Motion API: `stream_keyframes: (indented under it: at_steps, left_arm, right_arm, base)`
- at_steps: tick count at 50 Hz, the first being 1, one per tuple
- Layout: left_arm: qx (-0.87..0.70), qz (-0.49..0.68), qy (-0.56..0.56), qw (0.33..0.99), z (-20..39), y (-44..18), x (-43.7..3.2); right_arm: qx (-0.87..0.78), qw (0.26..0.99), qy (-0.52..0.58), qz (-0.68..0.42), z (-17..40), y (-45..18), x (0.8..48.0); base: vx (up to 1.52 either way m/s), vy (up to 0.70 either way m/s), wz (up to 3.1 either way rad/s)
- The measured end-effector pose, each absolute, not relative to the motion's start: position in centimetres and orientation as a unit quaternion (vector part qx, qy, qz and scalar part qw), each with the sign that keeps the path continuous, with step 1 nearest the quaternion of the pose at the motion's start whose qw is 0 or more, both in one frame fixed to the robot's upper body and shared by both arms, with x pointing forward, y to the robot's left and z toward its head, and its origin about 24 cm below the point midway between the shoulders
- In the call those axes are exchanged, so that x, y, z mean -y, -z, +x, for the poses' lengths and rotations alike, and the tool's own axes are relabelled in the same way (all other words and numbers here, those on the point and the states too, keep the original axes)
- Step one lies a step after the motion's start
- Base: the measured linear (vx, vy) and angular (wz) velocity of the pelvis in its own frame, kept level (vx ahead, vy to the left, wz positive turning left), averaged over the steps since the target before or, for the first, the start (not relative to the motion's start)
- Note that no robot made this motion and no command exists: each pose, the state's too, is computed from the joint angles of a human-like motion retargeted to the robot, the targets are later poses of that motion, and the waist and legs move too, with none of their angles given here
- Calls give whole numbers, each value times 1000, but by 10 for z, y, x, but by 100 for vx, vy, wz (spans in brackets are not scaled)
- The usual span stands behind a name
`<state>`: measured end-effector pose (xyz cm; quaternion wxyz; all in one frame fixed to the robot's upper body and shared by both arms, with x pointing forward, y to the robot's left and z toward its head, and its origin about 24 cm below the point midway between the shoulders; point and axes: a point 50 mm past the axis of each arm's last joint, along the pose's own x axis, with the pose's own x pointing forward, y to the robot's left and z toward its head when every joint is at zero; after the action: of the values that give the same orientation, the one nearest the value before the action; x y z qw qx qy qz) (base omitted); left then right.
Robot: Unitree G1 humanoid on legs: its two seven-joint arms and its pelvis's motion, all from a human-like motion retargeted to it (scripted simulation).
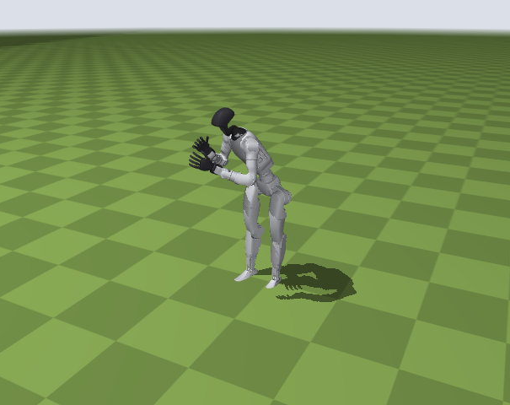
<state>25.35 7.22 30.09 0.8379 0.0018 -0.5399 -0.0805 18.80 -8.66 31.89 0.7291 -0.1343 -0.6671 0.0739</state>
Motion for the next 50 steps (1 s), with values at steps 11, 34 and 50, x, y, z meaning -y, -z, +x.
stream_keyframes:
  at_steps: [11, 34, 50]
  left_arm:
    - [544, 9, 57, 837, 256, -300, -76]
    - [553, -22, -23, 832, 254, -298, -83]
    - [568, -36, -64, 819, 251, -305, -84]
  right_arm:
    - [676, 724, -50, -125, 187, -321, 90]
    - [676, 734, 34, -59, 193, -320, 96]
    - [685, 725, 66, -28, 192, -325, 96]
  base:
    - [0, 0, 0]
    - [0, 0, 0]
    - [0, 0, 0]
